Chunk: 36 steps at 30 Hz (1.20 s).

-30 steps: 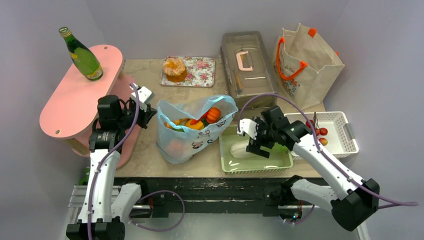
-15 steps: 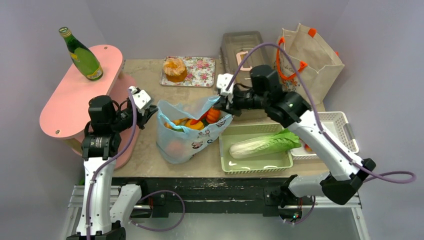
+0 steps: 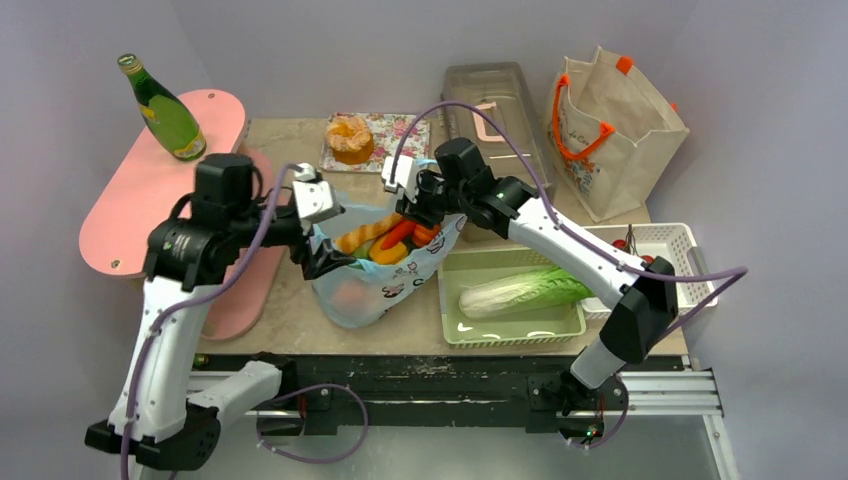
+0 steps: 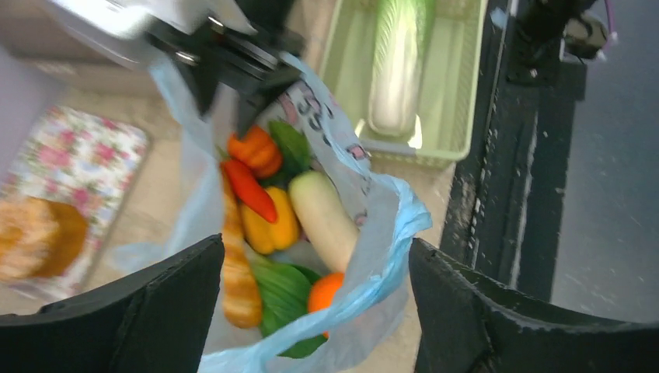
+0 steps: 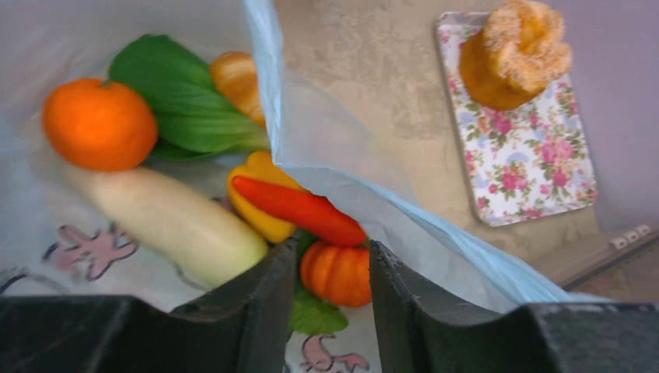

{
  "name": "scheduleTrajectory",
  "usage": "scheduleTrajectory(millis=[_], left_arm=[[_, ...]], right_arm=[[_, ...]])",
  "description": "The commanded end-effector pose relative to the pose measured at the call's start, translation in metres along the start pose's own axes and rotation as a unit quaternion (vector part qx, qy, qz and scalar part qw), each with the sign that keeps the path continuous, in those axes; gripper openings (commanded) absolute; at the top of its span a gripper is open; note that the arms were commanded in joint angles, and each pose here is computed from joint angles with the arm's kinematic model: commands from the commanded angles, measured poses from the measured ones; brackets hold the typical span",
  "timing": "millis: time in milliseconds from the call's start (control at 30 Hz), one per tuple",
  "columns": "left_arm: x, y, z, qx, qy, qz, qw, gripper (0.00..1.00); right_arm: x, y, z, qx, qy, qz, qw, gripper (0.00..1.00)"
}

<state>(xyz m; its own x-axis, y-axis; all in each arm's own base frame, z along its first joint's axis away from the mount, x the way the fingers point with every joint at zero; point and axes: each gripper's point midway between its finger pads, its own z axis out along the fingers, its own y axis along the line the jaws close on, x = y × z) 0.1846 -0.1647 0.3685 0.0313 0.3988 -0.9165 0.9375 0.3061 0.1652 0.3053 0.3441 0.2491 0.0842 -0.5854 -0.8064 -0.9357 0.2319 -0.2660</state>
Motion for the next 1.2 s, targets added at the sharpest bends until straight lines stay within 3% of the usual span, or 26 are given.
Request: scheduleTrajectory(millis=[0,267,400,433,500,600,667,833,933,1167], left_arm=[[0.078,-0.013,0.025,0.051,0.135,-0.049,0.988,0.76],[0.171,-0.098,0.004,0.173,0.245,-0.014,0.954,0.25],[0.211,-0.120,0.000,0.203,0.285,-0.008,0.937,0.22],[0.216,-0.123,-0.001,0.207,0.291,-0.008,0.934,0.23],[0.217,-0.120,0.000,0.193,0.291,0.002,0.937,0.38],[0.185,-0.104,0.007,0.141,0.236,0.018,0.961,0.67],[0.152,-0.099,0.008,0.121,0.187,0.015,0.975,0.74],[0.072,-0.085,0.005,0.070,0.064,0.020,0.995,0.80],[0.050,-0.061,0.003,0.002,0.030,0.006,1.000,0.81],[0.017,0.016,-0.018,-0.151,-0.059,-0.108,0.981,0.79]], right_arm=[[-0.026,-0.066,0.006,0.136,-0.022,-0.039,0.990,0.37],[0.007,-0.136,0.013,0.236,0.020,0.067,0.969,0.55],[0.018,-0.130,0.020,0.192,0.023,0.105,0.975,0.63],[0.014,-0.117,0.020,0.154,0.010,0.106,0.982,0.67],[-0.007,-0.085,0.009,0.077,-0.031,0.094,0.992,0.73],[-0.019,-0.038,-0.014,0.003,-0.061,0.040,0.997,0.74],[-0.027,-0.011,-0.028,-0.020,-0.074,-0.006,0.997,0.72],[-0.037,0.035,-0.039,-0.037,-0.094,-0.084,0.991,0.67],[-0.031,0.040,-0.030,-0.020,-0.092,-0.124,0.988,0.59],[-0.012,0.024,0.023,0.013,-0.059,-0.178,0.982,0.40]])
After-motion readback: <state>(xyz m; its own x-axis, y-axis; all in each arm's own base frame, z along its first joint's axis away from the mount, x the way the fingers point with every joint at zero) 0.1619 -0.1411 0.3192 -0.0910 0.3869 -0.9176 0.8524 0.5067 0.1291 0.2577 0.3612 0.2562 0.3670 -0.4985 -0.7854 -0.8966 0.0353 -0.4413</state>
